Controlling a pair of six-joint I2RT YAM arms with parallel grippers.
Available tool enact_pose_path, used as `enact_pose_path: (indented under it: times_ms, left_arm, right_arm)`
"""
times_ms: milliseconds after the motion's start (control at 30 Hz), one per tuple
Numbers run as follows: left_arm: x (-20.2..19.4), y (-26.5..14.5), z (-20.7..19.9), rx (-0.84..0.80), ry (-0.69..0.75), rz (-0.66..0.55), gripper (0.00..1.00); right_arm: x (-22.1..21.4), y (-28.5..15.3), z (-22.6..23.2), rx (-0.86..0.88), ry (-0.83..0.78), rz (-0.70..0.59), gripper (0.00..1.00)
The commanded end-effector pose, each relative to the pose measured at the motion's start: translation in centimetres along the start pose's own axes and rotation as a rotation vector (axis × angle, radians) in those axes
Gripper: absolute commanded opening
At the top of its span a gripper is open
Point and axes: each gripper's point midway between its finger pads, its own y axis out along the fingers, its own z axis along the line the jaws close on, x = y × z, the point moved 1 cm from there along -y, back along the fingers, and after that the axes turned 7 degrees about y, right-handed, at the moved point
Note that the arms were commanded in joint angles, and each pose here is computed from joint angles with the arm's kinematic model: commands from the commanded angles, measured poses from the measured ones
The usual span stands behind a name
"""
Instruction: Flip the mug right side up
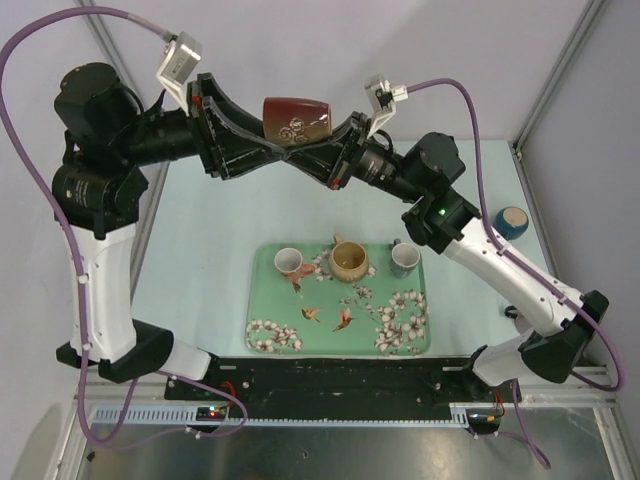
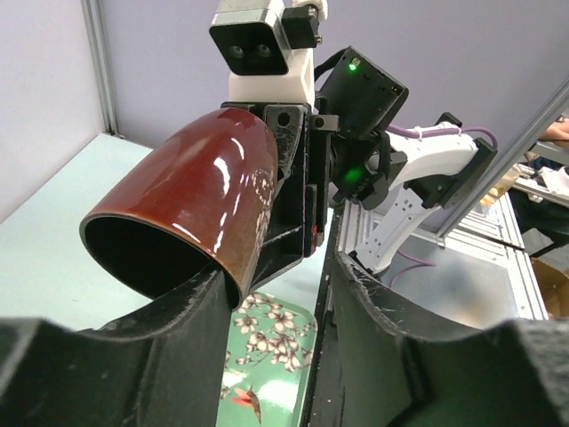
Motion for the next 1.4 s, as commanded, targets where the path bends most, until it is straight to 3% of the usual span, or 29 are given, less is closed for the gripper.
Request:
enact_pose_path:
  times_ms: [0,200,233,300,400,533,600,667,733,833,967,1067,1367]
  left_arm:
    - [0.7,-0.2,-2.0,-0.084,0.032,-0.013,0.47]
    - [0.0,1.2,-1.4,-0.088,-0.002,0.0,0.39]
    - [0.0,1.3,-1.3,-0.083,-0.001,-0.001,0.35]
    - [0.1,1.3,-1.0,-0.07,0.004,-0.004,0.11]
    - [-0.3,1.2,0.2,-0.014,-0.022,-0.002,0.02]
    - [-3.7,0.5,5.3,0.215,-0.007,0.054,0.0]
    - [-8.6,-0.3,9.5,0.396,0.055,0.203,0.0]
    - [-14.9,-2.1,12.6,0.538,0.155,0.452,0.0]
    - [-20.8,-3.5,12.5,0.52,0.235,0.678,0.0]
    - [-28.9,-5.5,9.2,0.345,0.307,0.958,0.0]
    - [-37.8,-7.5,3.9,0.048,0.304,1.202,0.0]
    - [-42.2,-7.9,1.9,-0.087,0.3,1.302,0.0]
    - [-48.5,-6.0,3.4,-0.077,0.364,1.345,0.0]
  right_arm:
    - [1.2,-0.1,1.2,0.074,-0.001,-0.018,0.0]
    - [-1.1,1.5,2.9,0.23,0.034,0.073,0.0]
    - [-1.4,1.6,3.1,0.244,0.039,0.087,0.0]
    - [-2.3,1.6,3.3,0.261,0.048,0.118,0.0]
    - [-3.0,0.9,2.4,0.215,0.061,0.142,0.01]
    - [-3.1,-1.9,-2.5,-0.024,0.075,0.14,0.81]
    - [-3.0,-4.7,-6.4,-0.237,0.081,0.141,0.95]
    - [-2.3,-9.0,-10.7,-0.511,0.067,0.132,0.98]
    - [-1.8,-14.3,-14.3,-0.773,0.042,0.137,0.99]
    - [-1.6,-22.8,-17.9,-1.093,0.041,0.17,0.99]
    - [-1.8,-31.7,-20.1,-1.373,0.081,0.17,1.0]
    - [-1.5,-36.6,-20.9,-1.522,0.08,0.123,0.99]
    - [-1.2,-49.5,-22.5,-1.85,0.168,-0.064,0.99]
